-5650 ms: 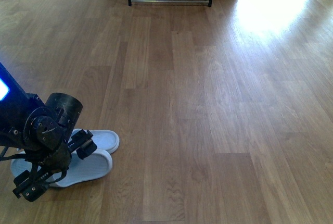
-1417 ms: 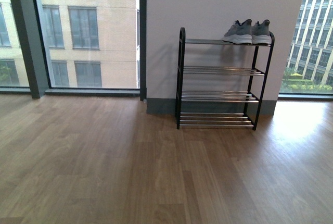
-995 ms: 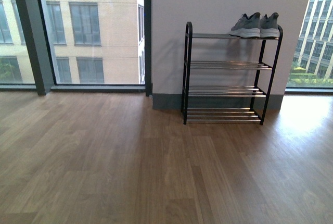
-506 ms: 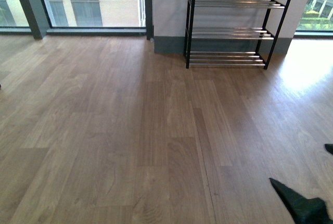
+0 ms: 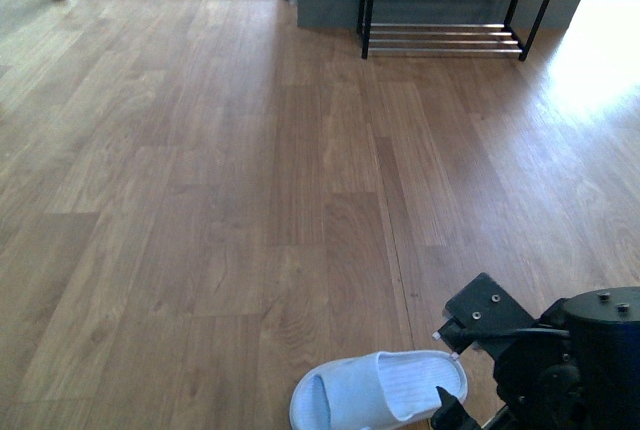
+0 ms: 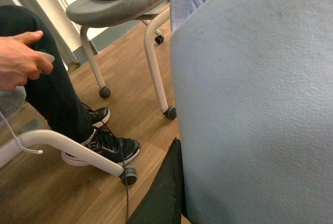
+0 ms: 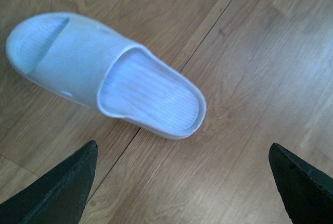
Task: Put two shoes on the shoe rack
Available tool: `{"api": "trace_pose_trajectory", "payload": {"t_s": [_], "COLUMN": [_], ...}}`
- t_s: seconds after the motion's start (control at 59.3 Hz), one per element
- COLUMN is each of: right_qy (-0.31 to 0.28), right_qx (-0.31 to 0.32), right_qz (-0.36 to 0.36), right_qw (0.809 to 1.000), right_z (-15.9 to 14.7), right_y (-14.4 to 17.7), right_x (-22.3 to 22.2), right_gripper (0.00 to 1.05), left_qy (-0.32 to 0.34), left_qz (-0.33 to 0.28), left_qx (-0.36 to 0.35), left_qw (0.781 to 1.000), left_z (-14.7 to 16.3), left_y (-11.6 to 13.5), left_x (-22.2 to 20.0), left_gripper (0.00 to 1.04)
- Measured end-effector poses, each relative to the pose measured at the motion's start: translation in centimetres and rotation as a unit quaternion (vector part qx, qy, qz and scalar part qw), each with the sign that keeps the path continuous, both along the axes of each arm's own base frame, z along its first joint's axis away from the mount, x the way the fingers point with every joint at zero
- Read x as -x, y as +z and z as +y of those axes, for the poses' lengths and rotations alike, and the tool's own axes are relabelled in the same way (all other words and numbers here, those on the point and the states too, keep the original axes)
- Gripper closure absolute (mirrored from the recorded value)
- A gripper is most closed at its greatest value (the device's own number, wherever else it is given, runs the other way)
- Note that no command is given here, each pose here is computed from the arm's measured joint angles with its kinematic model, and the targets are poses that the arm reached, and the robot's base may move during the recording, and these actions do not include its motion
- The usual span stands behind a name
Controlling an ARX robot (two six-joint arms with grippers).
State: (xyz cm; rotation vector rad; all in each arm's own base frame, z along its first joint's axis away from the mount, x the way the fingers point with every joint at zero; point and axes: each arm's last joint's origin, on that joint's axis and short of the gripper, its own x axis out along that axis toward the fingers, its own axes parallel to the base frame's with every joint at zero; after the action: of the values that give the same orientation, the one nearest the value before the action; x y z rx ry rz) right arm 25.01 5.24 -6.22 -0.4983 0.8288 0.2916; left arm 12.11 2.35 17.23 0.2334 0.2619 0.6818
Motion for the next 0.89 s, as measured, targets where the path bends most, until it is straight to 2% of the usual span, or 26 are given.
{"api": "trace_pose_trajectory", "payload": {"t_s": [0.186,0.489,0.894], "right_qy": [0.007,0.001,-0.018], "right_qx": [-0.006,-0.033,-0.064], "right_qz": [0.040,0.085,0.109], "right_qw": [0.999,0.996,0.992], "right_z": [0.6,0.9,1.1], "right_y": [-2.7,-5.4,-7.2], "right_x": [-0.5,-1.6,-3.4], "right_gripper": [0.09,0.09,0.09], "left_qy": [0.000,0.000,0.000], "left_qz": [0.000,0.000,0.000], "left_qx": [0.000,0.000,0.000], "left_qw": [1.000,1.000,1.000], "left_z": [0.0,0.0,0.0], "left_y": [0.0,0.0,0.0], "left_x": [0.0,0.0,0.0], "left_gripper": [1.03,1.03,1.03]}}
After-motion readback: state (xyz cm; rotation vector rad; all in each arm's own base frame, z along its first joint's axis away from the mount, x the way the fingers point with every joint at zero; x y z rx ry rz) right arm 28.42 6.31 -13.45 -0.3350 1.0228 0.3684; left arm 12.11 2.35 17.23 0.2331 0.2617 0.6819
